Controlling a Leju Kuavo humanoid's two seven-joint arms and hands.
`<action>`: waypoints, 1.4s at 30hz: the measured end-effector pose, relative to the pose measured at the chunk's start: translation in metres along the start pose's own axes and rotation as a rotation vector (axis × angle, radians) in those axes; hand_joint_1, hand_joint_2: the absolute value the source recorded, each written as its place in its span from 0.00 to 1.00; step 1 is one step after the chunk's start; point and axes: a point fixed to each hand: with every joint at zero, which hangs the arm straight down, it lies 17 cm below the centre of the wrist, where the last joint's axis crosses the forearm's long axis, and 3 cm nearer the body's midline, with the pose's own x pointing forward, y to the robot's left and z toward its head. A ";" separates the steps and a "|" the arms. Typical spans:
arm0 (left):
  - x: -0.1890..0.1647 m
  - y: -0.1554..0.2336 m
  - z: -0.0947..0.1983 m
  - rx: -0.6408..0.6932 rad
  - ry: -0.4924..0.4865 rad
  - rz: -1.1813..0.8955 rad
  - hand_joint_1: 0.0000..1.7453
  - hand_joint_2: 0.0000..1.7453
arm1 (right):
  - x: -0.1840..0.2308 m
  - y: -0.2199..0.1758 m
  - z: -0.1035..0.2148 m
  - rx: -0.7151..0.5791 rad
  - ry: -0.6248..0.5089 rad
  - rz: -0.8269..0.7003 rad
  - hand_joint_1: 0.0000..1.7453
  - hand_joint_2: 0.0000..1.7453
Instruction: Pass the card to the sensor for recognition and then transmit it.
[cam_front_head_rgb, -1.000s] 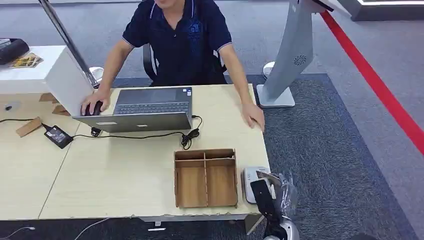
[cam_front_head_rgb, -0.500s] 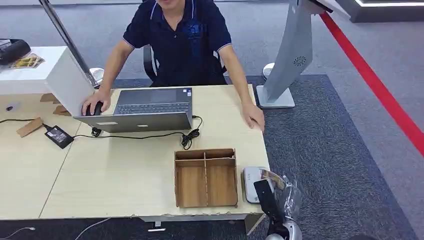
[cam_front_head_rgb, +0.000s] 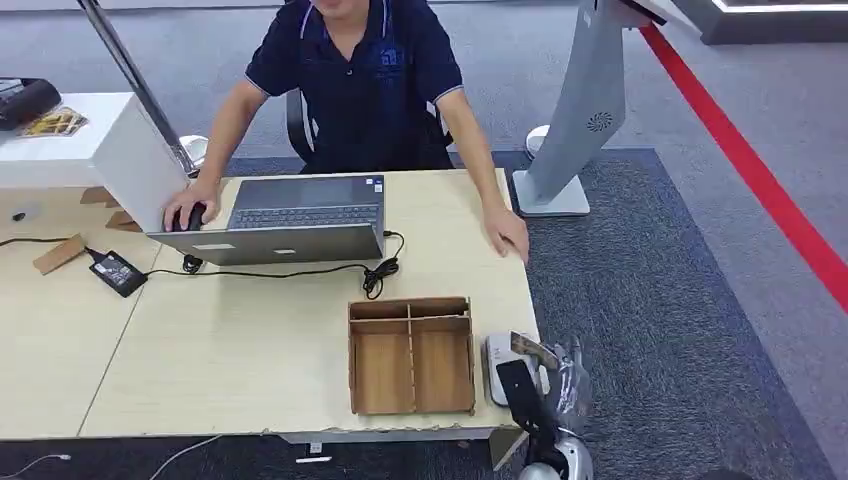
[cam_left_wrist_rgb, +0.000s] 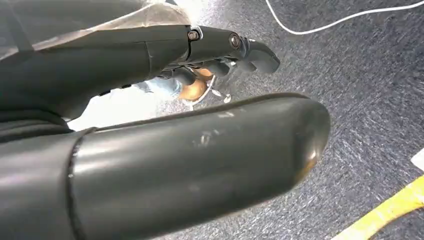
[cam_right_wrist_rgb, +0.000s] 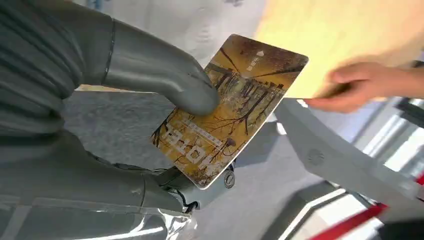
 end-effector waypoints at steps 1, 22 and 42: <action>0.000 0.000 0.000 0.001 -0.001 -0.001 0.00 0.00 | 0.009 -0.004 -0.002 -0.018 -0.021 -0.017 1.00 1.00; 0.005 0.000 0.000 -0.002 -0.033 -0.034 0.00 0.00 | 0.139 -0.093 -0.032 -0.264 -0.287 -0.155 1.00 1.00; 0.008 -0.001 0.000 -0.006 -0.047 -0.053 0.00 0.00 | 0.165 -0.088 -0.031 -0.242 -0.320 -0.193 0.00 1.00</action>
